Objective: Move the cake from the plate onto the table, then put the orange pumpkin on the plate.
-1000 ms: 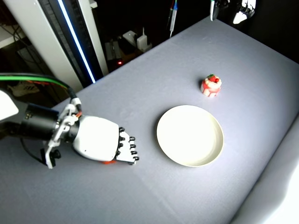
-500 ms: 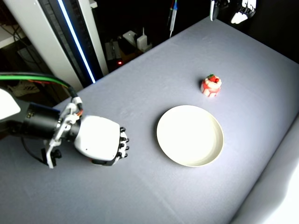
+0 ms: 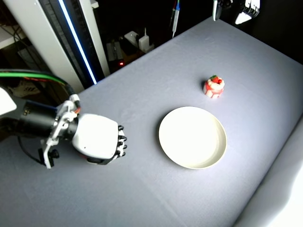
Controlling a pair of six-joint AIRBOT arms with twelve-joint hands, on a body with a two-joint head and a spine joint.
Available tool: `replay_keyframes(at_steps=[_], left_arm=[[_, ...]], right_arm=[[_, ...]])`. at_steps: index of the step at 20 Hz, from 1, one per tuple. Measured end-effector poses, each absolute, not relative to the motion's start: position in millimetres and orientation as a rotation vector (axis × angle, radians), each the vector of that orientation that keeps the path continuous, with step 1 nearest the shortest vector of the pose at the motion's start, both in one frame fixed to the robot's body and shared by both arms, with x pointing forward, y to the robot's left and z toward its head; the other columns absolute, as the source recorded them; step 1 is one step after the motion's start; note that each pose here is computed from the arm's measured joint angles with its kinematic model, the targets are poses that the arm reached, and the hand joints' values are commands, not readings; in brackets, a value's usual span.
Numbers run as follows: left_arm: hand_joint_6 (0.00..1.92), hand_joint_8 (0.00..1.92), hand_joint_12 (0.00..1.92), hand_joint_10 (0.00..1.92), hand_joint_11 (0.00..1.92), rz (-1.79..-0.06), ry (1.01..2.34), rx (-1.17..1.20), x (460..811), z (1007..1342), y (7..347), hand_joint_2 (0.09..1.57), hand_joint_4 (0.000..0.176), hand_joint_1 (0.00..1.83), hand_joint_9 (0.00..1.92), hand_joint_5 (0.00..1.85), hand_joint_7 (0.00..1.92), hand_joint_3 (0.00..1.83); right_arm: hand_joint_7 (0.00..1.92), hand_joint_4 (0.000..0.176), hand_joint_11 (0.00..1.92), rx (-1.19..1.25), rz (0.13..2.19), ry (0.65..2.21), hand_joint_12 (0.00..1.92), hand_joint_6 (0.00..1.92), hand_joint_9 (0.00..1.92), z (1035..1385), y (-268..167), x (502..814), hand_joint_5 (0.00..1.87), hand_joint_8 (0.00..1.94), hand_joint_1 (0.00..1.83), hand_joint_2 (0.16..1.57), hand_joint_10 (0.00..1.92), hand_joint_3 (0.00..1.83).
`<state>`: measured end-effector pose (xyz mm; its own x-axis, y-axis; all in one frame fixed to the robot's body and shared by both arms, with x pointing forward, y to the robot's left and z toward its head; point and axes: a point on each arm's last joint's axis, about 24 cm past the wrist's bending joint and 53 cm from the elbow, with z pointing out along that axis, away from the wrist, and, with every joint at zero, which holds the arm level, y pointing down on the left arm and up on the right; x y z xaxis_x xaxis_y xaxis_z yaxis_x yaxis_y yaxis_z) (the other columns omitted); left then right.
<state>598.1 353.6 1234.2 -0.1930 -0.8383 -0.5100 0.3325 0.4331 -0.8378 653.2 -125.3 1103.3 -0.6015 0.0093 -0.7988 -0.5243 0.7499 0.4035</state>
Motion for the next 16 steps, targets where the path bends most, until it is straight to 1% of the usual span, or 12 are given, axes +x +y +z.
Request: replay_keyframes(at_steps=[1, 3, 4, 6, 8, 9, 10, 11, 12, 14, 15, 16], left_arm=[[0.51, 1.08, 1.42, 1.31, 0.66, -1.131, 1.388, -0.491, 598.2, 1234.0, 353.9, 0.89, 0.009, 1.08, 0.61, 0.81, 0.64, 0.00], [0.53, 1.08, 1.41, 1.30, 0.65, -1.130, 1.387, -0.495, 598.4, 1233.4, 354.5, 0.89, 0.040, 1.06, 0.61, 0.82, 0.64, 0.00], [0.55, 1.08, 1.44, 1.33, 0.67, -1.133, 1.387, -0.492, 598.1, 1233.7, 353.8, 0.89, 0.030, 1.08, 0.62, 0.82, 0.64, 0.00], [0.61, 1.06, 1.44, 1.34, 0.71, -1.132, 1.388, -0.492, 598.1, 1233.4, 353.7, 0.88, 0.033, 1.10, 0.66, 0.80, 0.66, 0.00], [0.70, 1.09, 1.50, 1.39, 0.72, -1.131, 1.384, -0.499, 598.2, 1232.3, 354.9, 0.88, 0.034, 1.12, 0.66, 0.80, 0.65, 0.00], [0.72, 1.08, 1.50, 1.38, 0.73, -1.131, 1.388, -0.504, 598.2, 1230.0, 354.9, 0.87, 0.030, 1.13, 0.66, 0.81, 0.66, 0.00], [0.72, 1.07, 1.50, 1.37, 0.73, -1.133, 1.395, -0.502, 597.9, 1228.9, 353.7, 0.86, 0.019, 1.13, 0.67, 0.83, 0.68, 0.00], [0.71, 1.05, 1.50, 1.36, 0.71, -1.134, 1.394, -0.501, 597.8, 1229.2, 353.5, 0.86, 0.023, 1.12, 0.67, 0.83, 0.69, 0.00], [0.70, 1.04, 1.50, 1.35, 0.69, -1.134, 1.392, -0.501, 597.8, 1229.7, 353.6, 0.87, 0.037, 1.09, 0.66, 0.83, 0.68, 0.00], [0.70, 1.03, 1.47, 1.32, 0.69, -1.134, 1.391, -0.501, 597.7, 1229.6, 353.8, 0.88, 0.043, 1.08, 0.65, 0.80, 0.67, 0.00], [0.70, 1.05, 1.48, 1.33, 0.63, -1.138, 1.389, -0.502, 597.5, 1228.6, 353.5, 0.89, 0.023, 1.08, 0.62, 0.78, 0.65, 0.00], [0.71, 1.08, 1.50, 1.35, 0.61, -1.134, 1.395, -0.506, 597.6, 1226.3, 353.8, 0.89, 0.014, 1.08, 0.60, 0.77, 0.64, 0.00]], right_arm=[[1.14, 0.000, 1.33, -0.389, 0.797, 2.097, 1.92, 1.92, 1.24, 1103.2, -125.4, 653.1, 0.94, 1.94, 1.49, 1.12, 1.92, 0.00], [1.15, 0.000, 1.33, -0.398, 0.803, 2.079, 1.92, 1.92, 1.24, 1110.5, -122.4, 652.9, 0.94, 1.94, 1.53, 1.10, 1.92, 0.00], [1.16, 0.000, 1.32, -0.405, 0.816, 2.056, 1.92, 1.92, 1.25, 1120.9, -119.9, 652.5, 0.97, 1.94, 1.52, 1.11, 1.92, 0.00], [1.15, 0.000, 1.35, -0.427, 0.821, 2.027, 1.92, 1.92, 1.25, 1132.6, -116.3, 651.6, 0.98, 1.94, 1.53, 1.12, 1.92, 0.00], [1.11, 0.000, 1.36, -0.468, 0.816, 2.003, 1.92, 1.92, 1.24, 1139.7, -112.1, 650.2, 0.92, 1.94, 1.57, 1.11, 1.92, 0.00], [1.09, 0.000, 1.35, -0.478, 0.824, 1.988, 1.92, 1.92, 1.23, 1145.5, -108.9, 650.2, 0.91, 1.94, 1.57, 1.11, 1.92, 0.00], [1.11, 0.000, 1.37, -0.483, 0.830, 1.967, 1.92, 1.92, 1.25, 1153.6, -105.8, 651.5, 0.92, 1.94, 1.57, 1.11, 1.92, 0.00], [1.13, 0.000, 1.39, -0.489, 0.834, 1.947, 1.92, 1.92, 1.27, 1161.2, -103.1, 652.4, 0.94, 1.94, 1.56, 1.11, 1.92, 0.00], [1.16, 0.000, 1.41, -0.499, 0.845, 1.916, 1.92, 1.92, 1.30, 1173.7, -99.0, 653.1, 0.95, 1.94, 1.54, 1.11, 1.92, 0.00], [1.22, 0.000, 1.47, -0.505, 0.866, 1.847, 1.92, 1.92, 1.38, 1200.2, -91.7, 656.2, 0.99, 1.94, 1.59, 1.06, 1.92, 0.00], [1.24, 0.000, 1.48, -0.520, 0.868, 1.817, 1.92, 1.92, 1.39, 1209.9, -87.7, 657.1, 1.00, 1.94, 1.56, 1.08, 1.92, 0.00], [1.24, 0.000, 1.48, -0.535, 0.867, 1.790, 1.92, 1.92, 1.40, 1218.3, -83.2, 658.1, 0.98, 1.94, 1.54, 1.08, 1.92, 0.00]])
